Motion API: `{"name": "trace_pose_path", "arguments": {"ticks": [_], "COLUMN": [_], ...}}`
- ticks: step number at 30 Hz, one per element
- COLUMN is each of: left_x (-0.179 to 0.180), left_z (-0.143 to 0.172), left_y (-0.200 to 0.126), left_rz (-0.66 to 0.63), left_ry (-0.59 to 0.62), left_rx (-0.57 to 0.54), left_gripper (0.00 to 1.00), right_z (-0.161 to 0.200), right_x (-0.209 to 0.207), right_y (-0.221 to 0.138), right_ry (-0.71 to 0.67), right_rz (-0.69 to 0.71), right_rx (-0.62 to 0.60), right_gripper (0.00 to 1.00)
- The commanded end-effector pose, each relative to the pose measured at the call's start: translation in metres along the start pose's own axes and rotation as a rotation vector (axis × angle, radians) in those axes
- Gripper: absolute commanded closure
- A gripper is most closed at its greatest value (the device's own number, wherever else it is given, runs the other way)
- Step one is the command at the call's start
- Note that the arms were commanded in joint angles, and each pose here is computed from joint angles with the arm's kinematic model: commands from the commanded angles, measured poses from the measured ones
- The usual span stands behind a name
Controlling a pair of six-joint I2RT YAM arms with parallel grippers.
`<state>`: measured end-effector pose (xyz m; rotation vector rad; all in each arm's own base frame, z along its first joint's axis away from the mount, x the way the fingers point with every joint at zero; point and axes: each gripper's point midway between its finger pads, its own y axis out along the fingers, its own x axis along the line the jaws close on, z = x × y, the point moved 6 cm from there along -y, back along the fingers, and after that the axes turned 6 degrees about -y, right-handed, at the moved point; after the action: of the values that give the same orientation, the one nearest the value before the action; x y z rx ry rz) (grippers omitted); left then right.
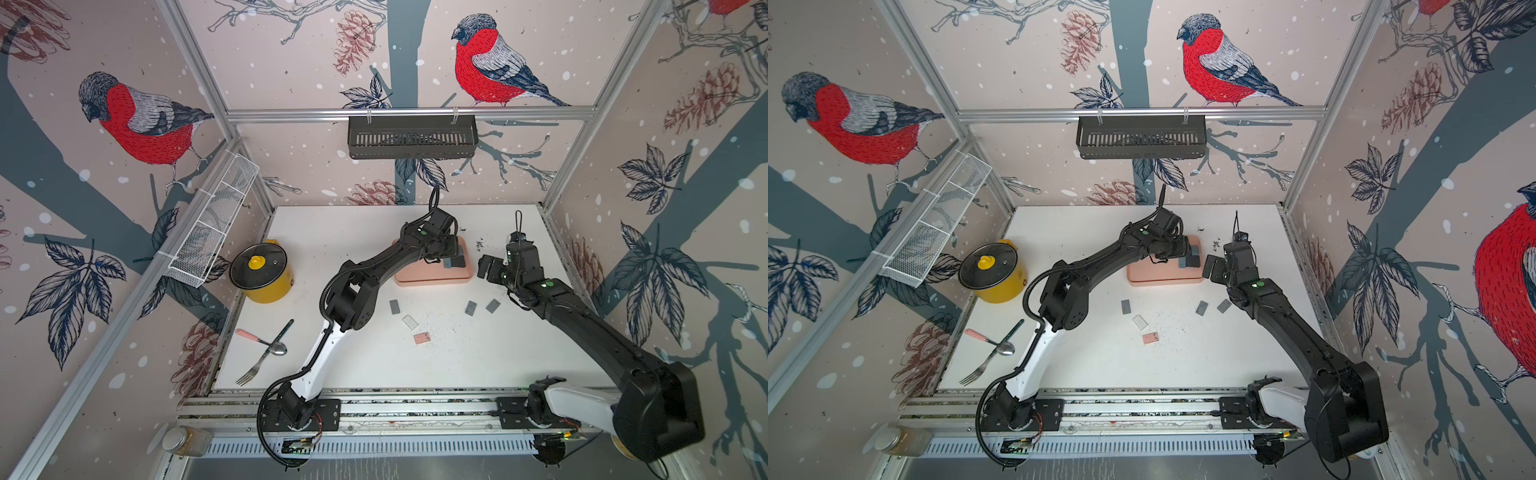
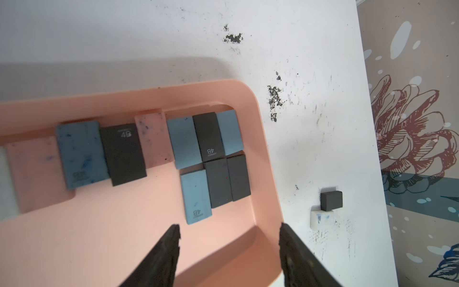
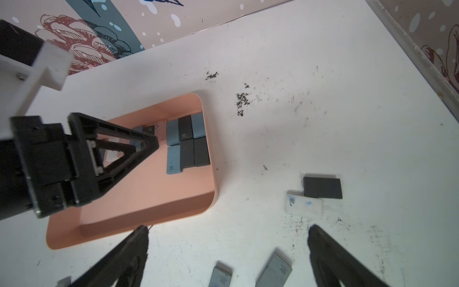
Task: Put the eraser in the storage box
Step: Place the eraser in the storage box, then pick up the eraser from the center of the board.
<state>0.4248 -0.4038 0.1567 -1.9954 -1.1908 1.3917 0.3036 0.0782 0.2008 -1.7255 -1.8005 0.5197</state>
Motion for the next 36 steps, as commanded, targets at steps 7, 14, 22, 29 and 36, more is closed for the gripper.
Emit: {"name": "trace_pose_path", "arguments": {"ticks": [7,14,22,29,36], "left_x": [0.005,0.018,0.041,0.078,0.119], "left_z": [0.007,0.015,0.025,0.039,0.061], "left_y": [-0.067,-0.116,-0.158,-0.180,-0.187], "left_rz": [-0.012,-0.061,-0.158,-0.282,-0.187], "left_ry": [0.037,0.052,0.065,0.010,-0.089], "left_rx": [-0.088,-0.148,-0.219,-0.278,-0.238], "left_gripper": [0.22,0.14,0.03,0.03,0.03], "right_z": [0.025,0.042,0.070,0.096,0.121], "right_x": [0.004,0.018,0.031,0.040,0.047], "right_y": [0.005,0.009,0.014,0.017,0.023], "right_ry": [-0.003,-0.053,-0.083,-0.102,-0.101], "right_rz": [0.031,0.081,0.108,0.110,0.122], "right_rx": [0.071,0.109,0.164,0.216,0.268], "right_gripper": [0.01,0.01,0.01,0.01,0.06]}}
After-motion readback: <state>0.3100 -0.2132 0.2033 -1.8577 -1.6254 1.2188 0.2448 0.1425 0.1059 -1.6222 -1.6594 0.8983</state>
